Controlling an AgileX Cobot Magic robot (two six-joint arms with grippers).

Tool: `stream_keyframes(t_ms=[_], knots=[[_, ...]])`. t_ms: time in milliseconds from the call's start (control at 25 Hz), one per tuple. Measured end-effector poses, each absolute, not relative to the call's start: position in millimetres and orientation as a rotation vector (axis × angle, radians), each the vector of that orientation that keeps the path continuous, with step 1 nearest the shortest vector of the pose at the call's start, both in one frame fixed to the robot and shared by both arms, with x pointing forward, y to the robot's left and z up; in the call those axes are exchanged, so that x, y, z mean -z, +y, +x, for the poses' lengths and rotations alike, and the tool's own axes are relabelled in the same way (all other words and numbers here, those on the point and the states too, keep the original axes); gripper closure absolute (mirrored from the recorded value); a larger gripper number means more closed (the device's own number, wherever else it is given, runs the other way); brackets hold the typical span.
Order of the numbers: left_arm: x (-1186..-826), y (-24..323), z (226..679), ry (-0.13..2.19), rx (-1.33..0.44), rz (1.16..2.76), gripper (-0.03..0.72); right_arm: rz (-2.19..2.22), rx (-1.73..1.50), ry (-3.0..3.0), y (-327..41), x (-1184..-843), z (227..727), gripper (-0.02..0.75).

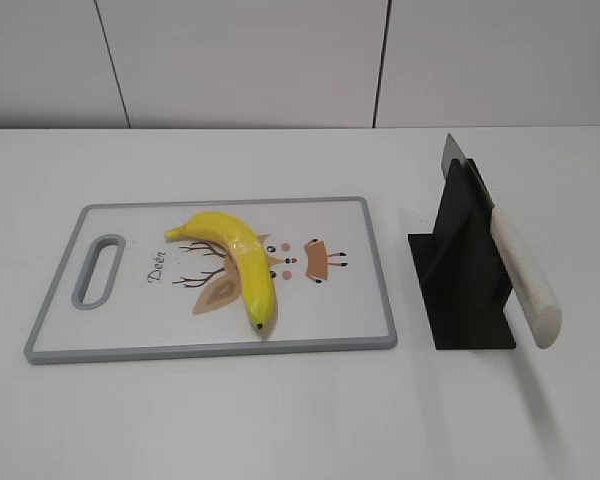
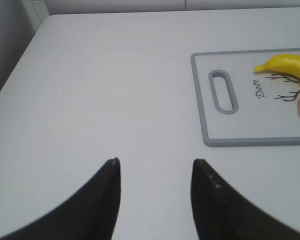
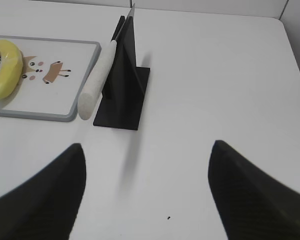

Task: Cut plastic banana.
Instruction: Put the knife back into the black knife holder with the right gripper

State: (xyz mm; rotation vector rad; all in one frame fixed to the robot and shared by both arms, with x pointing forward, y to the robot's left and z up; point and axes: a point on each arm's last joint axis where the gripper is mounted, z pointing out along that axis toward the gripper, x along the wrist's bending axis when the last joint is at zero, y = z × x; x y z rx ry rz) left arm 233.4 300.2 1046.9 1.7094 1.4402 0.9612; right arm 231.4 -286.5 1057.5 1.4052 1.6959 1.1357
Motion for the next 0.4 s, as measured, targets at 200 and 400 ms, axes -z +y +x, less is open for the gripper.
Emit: stream_keyframes(t_ms=[200,400], knots=[[-1046.9,300.2,233.4,1.440,-0.961,1.709,0.301,1.405,-1.136,1.696,-286.5,-1057.5,231.4,0.157],[-1046.9,300.2,233.4,1.440,-0.961,1.709,0.335,1.405,-1.136,1.696,-286.5,-1057.5,231.4,0.157]])
